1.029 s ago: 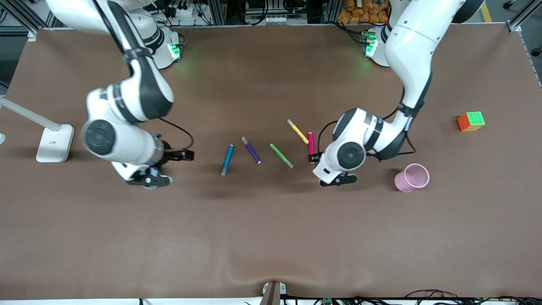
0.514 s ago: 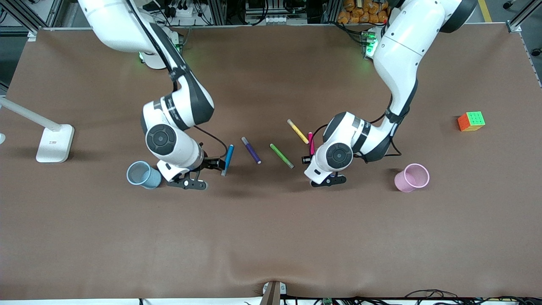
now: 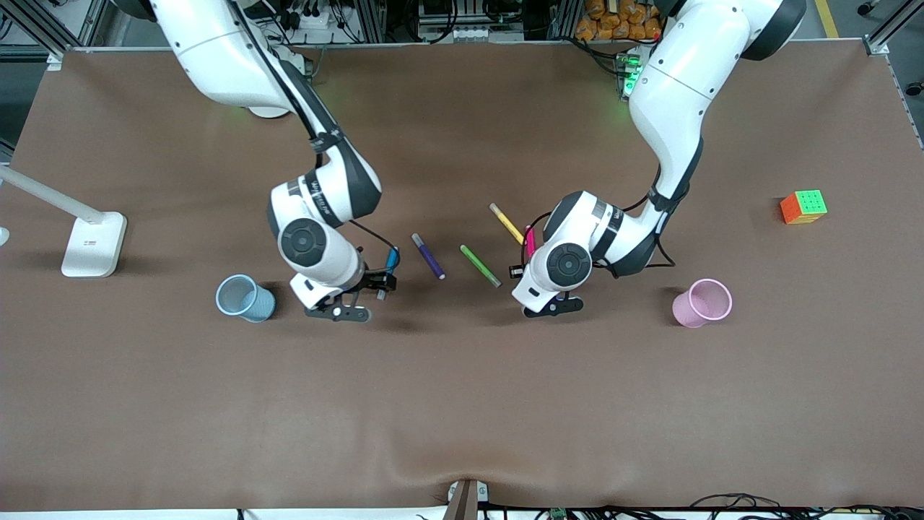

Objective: Place pink and blue markers in matching cups
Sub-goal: 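Lower the left gripper onto the pink marker while the right gripper nears the blue marker, then lift the pink marker with the left gripper and carry it over the pink cup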

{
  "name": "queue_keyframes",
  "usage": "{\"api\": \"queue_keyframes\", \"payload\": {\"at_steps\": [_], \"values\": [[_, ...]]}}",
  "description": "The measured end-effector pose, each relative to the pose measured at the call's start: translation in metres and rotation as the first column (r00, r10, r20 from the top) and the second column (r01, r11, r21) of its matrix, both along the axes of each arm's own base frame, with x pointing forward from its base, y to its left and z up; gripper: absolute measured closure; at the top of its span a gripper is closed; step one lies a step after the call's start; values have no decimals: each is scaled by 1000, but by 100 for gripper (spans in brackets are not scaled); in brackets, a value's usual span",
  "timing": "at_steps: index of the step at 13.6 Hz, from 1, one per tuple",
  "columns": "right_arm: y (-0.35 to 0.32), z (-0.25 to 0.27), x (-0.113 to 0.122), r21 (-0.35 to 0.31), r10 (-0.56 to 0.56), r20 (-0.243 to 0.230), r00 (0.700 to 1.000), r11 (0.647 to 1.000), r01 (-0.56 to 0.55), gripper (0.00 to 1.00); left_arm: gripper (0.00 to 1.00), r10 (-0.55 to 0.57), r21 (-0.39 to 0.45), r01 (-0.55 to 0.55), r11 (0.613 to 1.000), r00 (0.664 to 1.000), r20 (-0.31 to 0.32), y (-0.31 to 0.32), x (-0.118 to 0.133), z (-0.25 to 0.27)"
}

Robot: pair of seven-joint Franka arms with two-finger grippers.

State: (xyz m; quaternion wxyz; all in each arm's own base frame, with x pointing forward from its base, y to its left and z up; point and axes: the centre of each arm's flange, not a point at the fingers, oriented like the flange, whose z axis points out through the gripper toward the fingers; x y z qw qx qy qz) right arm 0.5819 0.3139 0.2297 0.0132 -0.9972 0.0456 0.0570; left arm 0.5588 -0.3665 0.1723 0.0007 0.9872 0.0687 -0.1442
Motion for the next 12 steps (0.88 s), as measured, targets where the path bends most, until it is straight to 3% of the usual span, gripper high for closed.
{"api": "queue_keyframes", "payload": {"at_steps": [1, 5, 9, 12], "values": [[4, -10, -3, -6, 7, -9, 1000, 1000, -7, 0, 83, 1, 0, -1, 1000, 1000, 2, 0, 1, 1], [5, -38, -4, -9, 7, 1, 1000, 1000, -7, 0, 83, 25, -17, -24, 1000, 998, 53, 8, 22, 29], [15, -45, -10, -11, 26, -1, 1000, 1000, -26, 0, 83, 117, 8, -119, 993, 982, 149, 98, 74, 131], [16, -48, -10, -9, 26, 8, 1000, 1000, -26, 0, 83, 174, 44, -185, 982, 968, 183, 159, 90, 192]]}}
